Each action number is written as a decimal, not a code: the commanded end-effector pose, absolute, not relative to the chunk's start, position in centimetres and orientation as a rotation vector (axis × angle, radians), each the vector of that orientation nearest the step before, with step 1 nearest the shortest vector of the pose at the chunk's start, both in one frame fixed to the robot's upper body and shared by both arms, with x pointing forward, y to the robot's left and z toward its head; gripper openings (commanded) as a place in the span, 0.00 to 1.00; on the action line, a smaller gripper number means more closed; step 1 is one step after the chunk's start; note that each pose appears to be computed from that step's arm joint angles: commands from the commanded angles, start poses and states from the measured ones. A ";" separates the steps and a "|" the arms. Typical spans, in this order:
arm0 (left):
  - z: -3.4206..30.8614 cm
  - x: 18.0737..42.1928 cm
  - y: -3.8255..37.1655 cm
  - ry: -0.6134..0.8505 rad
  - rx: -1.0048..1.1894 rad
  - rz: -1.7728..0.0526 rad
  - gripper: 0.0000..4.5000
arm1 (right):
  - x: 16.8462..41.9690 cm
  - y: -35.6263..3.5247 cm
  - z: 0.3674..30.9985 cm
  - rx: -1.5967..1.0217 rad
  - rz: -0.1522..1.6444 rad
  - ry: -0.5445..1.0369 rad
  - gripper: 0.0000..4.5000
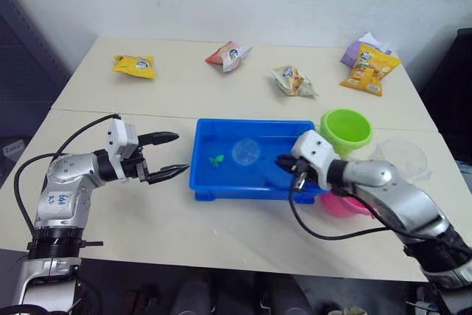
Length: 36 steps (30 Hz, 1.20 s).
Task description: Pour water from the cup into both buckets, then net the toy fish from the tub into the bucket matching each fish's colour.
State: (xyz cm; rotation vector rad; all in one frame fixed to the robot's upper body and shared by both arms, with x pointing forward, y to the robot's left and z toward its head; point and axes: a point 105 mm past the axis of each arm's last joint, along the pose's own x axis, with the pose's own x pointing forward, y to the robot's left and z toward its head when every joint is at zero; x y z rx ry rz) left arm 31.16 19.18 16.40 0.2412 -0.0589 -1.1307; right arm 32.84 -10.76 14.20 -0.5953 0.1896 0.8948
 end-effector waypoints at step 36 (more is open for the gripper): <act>16.9 29.5 20.3 0.024 0.354 -1.161 1.00 | 31.6 -11.5 16.3 -0.358 0.904 0.203 0.00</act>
